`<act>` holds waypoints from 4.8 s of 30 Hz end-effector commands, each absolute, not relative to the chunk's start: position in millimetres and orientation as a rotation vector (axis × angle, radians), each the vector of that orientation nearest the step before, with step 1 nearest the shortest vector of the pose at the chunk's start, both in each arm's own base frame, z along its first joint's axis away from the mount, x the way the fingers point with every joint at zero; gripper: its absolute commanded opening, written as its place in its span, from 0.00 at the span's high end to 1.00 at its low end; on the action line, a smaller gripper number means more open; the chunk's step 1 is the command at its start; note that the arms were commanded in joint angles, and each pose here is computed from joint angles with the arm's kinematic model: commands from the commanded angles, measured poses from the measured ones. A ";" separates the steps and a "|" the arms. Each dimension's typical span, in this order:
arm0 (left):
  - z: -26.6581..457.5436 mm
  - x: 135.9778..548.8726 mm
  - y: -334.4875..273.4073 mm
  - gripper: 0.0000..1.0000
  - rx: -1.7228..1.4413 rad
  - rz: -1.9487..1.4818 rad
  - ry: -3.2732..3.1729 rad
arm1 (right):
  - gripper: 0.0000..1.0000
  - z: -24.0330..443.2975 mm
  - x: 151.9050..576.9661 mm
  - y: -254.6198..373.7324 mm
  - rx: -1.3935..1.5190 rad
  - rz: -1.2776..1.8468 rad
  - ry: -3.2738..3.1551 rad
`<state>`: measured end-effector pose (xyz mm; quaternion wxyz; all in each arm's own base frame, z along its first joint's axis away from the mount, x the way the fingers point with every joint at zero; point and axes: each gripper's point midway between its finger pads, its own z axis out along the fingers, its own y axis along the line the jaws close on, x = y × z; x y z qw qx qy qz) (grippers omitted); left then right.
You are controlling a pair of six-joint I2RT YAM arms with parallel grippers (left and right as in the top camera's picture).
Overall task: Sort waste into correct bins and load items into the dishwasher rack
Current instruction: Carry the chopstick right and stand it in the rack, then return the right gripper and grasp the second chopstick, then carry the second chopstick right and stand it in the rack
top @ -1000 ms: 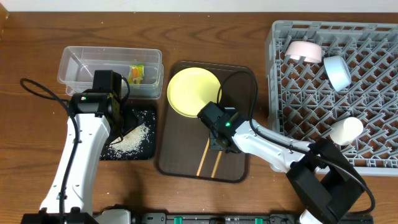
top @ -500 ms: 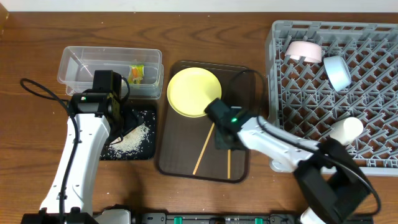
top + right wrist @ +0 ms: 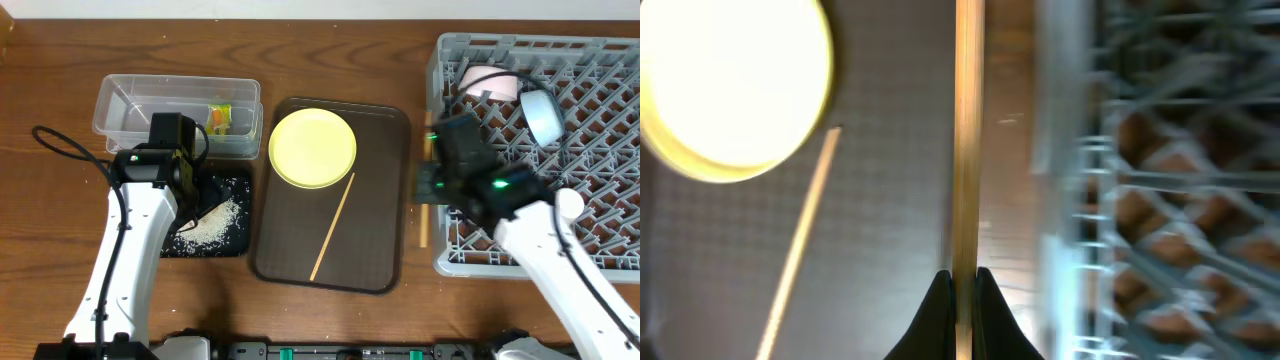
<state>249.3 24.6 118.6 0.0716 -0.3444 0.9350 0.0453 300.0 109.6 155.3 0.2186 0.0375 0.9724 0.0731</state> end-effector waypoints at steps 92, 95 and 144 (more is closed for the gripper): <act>120.8 251.3 28.7 0.01 -1.037 0.158 2.801 | 0.99 170.7 329.1 129.0 -0.081 0.151 2.655; 120.8 251.3 28.7 0.01 -1.037 0.158 2.801 | 0.99 167.4 330.3 97.6 -0.045 0.039 2.677; 120.9 251.6 28.5 0.02 -0.940 0.164 2.838 | 0.57 147.5 326.4 65.0 0.186 0.153 2.799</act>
